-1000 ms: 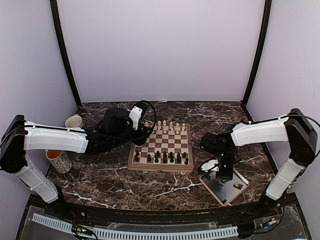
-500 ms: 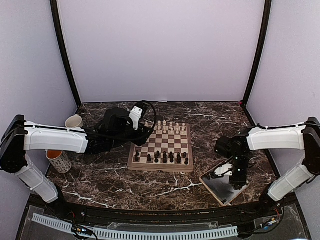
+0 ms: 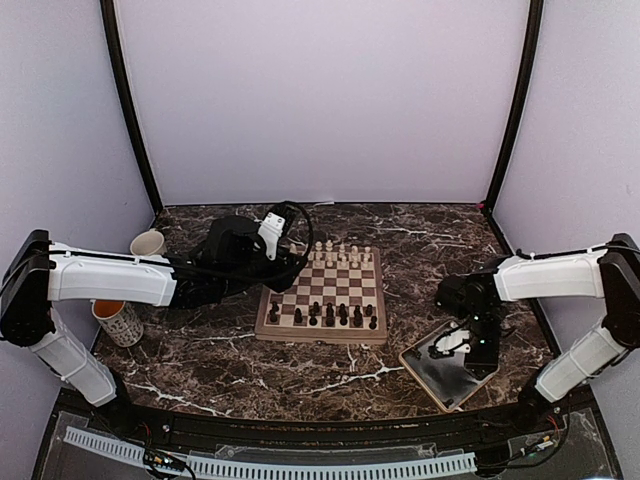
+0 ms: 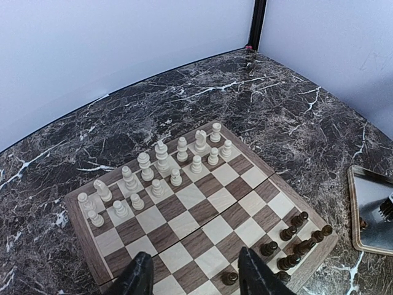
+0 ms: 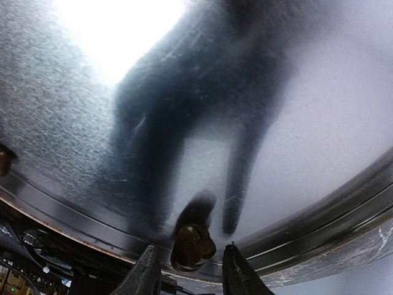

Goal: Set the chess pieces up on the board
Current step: Move the knight to the storage box.

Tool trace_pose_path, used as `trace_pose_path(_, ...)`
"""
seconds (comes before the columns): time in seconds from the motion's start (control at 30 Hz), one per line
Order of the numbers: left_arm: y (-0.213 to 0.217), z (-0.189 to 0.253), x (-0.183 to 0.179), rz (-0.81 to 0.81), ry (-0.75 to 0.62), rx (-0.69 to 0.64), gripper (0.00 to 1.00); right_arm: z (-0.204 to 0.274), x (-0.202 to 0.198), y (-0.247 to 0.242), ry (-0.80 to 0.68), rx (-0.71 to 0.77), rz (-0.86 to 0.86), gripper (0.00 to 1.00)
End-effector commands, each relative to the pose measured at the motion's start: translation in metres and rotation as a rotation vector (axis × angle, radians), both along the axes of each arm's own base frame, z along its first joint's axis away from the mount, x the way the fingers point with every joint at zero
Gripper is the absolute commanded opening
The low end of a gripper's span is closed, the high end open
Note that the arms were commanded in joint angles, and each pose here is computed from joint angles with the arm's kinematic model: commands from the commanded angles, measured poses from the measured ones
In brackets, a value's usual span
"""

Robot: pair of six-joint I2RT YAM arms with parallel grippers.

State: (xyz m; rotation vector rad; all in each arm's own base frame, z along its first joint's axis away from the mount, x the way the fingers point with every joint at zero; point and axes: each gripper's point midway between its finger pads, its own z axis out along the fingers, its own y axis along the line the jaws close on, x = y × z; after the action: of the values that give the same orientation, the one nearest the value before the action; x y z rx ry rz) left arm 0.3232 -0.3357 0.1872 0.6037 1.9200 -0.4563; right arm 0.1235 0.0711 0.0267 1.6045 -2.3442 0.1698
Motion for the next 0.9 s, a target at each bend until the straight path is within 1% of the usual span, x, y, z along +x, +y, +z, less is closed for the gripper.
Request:
trace_pose_path(0.0,0.000,0.017,0.002,0.005,-0.018,-0.033,0.50,-0.006,0.000,-0.011,0.005,-0.057,0.013,0.33)
trace_pose_path(0.13,0.001,0.017,0.002,0.008,-0.020,-0.031,0.50,-0.009,0.009,-0.011,-0.022,-0.075,0.021,0.25)
trace_pose_path(0.23,0.002,0.017,0.002,0.008,-0.023,-0.029,0.50,-0.007,0.019,-0.006,-0.046,-0.069,0.033,0.21)
trace_pose_path(0.5,0.006,0.015,0.002,0.020,-0.028,-0.025,0.50,-0.003,0.054,0.033,-0.083,0.014,0.032,0.17)
trace_pose_path(0.67,0.006,0.015,0.001,0.018,-0.025,-0.026,0.50,-0.008,0.067,0.061,-0.093,0.067,0.051,0.18)
trace_pose_path(0.77,0.007,0.015,0.001,0.021,-0.026,-0.023,0.50,-0.015,0.065,0.059,-0.097,0.066,0.055,0.24)
trace_pose_path(0.87,0.009,0.014,0.001,0.026,-0.026,-0.019,0.50,-0.020,0.060,0.052,-0.099,0.052,0.062,0.28)
